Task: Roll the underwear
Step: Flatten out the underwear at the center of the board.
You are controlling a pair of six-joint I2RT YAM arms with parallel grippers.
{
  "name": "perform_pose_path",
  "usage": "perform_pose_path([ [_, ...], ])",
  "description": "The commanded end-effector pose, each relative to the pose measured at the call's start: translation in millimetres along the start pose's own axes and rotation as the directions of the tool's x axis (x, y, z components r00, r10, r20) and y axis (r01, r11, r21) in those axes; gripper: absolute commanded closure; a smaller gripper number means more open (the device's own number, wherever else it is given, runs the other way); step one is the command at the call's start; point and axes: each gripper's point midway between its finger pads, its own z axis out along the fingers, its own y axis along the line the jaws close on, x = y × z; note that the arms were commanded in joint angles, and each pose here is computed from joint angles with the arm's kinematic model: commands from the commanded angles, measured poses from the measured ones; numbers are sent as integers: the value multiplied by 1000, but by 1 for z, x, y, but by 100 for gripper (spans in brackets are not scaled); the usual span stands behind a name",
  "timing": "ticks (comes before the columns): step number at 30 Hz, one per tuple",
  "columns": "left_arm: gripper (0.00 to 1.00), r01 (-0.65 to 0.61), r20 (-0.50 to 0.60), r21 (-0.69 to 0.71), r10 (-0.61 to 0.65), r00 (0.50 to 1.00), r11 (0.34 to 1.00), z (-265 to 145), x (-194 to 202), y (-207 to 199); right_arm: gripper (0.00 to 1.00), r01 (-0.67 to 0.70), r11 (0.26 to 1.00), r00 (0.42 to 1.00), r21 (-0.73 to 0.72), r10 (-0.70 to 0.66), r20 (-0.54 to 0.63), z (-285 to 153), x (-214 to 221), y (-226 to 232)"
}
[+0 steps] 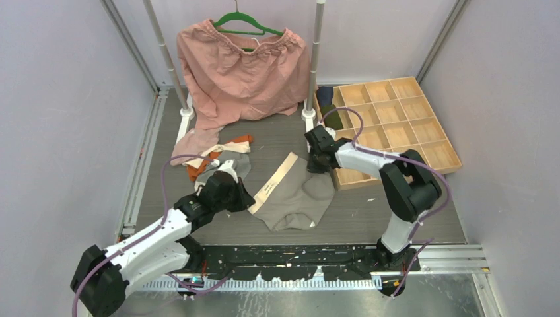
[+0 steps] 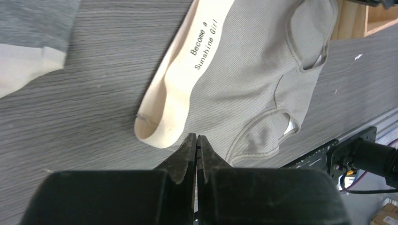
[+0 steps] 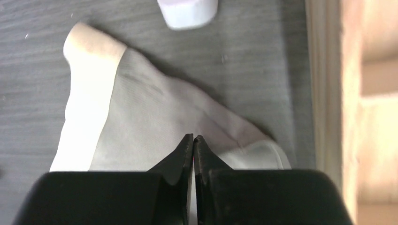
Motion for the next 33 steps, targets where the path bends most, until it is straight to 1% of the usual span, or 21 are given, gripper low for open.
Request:
perform_pose_path([
  [1,99,-55,39,121,50,998,991,4,-20,-46,87,0,995,987,-99,16,159,-49,-27,14],
  [3,99,-77,28,125,74,997,989,10,-16,-53,82,41,989,983,-145,-13,185,-67,-29,17],
  [4,99,-83,22,123,81,996,989,14,-15,-54,80,62,985,981,-161,-30,193,-75,-29,17],
  [6,99,-75,33,78,73,997,994,22,-16,-48,80,95,976,977,-194,-54,206,-89,-28,19],
  [9,99,-31,44,-22,32,999,999,34,-13,-27,81,129,964,975,-232,-81,206,-98,-22,19],
  [12,99,-14,36,-86,17,999,996,43,-7,-12,83,156,954,976,-258,-108,189,-101,-13,20],
  [16,100,-12,8,-190,13,1000,982,50,2,10,85,162,952,979,-259,-122,164,-100,-5,16],
  [17,100,-12,6,-212,14,1000,977,50,3,15,85,162,947,982,-278,-128,138,-101,1,18],
  [22,100,-15,-15,-312,11,1000,950,52,0,37,85,147,952,989,-268,-134,64,-99,21,8],
  [29,99,17,-89,-364,-53,995,931,71,-11,69,86,136,949,990,-284,-137,15,-106,48,-1],
  [33,99,-9,-121,-385,-41,992,923,86,-31,76,85,139,944,989,-298,-146,-1,-110,62,1],
])
